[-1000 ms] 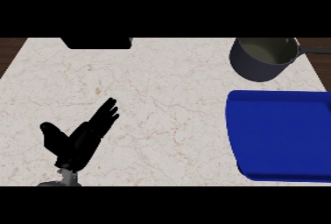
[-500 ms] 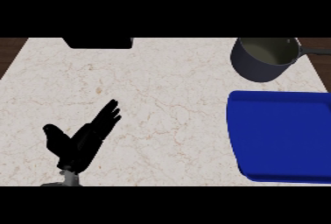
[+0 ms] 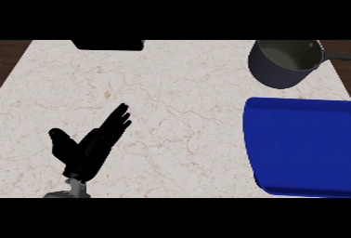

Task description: Pick the squash from the tray and place it in the pot

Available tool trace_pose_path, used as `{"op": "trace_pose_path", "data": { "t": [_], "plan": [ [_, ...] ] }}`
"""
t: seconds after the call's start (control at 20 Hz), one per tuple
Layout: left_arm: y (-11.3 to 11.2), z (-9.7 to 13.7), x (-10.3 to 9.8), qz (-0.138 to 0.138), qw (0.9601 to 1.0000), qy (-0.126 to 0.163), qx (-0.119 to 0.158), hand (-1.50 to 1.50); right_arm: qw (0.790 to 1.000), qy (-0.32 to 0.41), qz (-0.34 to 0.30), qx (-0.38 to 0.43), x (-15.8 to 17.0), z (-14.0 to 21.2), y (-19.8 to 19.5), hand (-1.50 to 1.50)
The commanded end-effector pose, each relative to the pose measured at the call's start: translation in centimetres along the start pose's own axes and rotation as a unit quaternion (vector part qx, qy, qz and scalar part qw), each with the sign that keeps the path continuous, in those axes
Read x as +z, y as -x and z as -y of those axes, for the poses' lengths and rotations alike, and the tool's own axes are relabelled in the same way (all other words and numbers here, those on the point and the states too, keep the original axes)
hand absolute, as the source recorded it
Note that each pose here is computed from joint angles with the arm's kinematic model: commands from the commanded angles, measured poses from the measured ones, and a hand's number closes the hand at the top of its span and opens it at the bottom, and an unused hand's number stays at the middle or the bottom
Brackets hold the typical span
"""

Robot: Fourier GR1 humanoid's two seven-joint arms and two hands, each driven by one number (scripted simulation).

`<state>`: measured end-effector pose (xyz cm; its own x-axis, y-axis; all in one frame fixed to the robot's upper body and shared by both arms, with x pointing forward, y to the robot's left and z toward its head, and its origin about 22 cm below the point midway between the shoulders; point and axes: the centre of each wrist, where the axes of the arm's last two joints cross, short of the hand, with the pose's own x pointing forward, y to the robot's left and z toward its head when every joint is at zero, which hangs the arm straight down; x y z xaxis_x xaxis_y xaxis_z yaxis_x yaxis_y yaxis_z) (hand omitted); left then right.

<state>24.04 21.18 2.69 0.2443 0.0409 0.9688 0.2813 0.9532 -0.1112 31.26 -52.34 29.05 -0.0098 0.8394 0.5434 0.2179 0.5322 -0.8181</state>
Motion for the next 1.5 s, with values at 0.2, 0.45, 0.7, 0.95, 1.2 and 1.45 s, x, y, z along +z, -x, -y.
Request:
{"op": "trace_pose_path", "data": {
  "t": [0.2, 0.45, 0.7, 0.95, 1.2, 1.45],
  "plan": [
    [0.3, -1.3, -0.4, 0.008, 0.9999, 0.008, -0.007, 0.00, 1.000, -0.018, 0.011, -0.012, -4.4, -2.5, -2.8, 1.50],
    [0.1, -1.1, -0.3, -0.006, 1.0000, 0.006, -0.001, 0.00, 0.999, -0.037, 0.023, -0.009, -6.5, -6.6, -3.7, 1.50],
    [-0.6, 0.9, -0.8, 0.002, 0.9998, 0.014, -0.013, 0.00, 0.999, -0.033, 0.023, -0.007, -7.5, -10.9, -3.4, 1.50],
    [0.2, 0.9, -1.3, 0.011, 0.9996, 0.024, -0.012, 0.00, 0.998, -0.043, 0.026, -0.039, -8.9, -15.0, -5.2, 1.50],
    [-0.1, 1.5, -2.0, 0.010, 0.9996, 0.025, -0.002, 0.00, 0.996, -0.068, 0.015, -0.052, -9.1, -19.6, -6.0, 1.50],
    [-0.1, 0.3, -1.1, 0.021, 0.9988, 0.041, -0.014, 0.00, 0.991, -0.062, -0.038, -0.109, -8.9, -20.9, -5.4, 1.50]
  ]
}}
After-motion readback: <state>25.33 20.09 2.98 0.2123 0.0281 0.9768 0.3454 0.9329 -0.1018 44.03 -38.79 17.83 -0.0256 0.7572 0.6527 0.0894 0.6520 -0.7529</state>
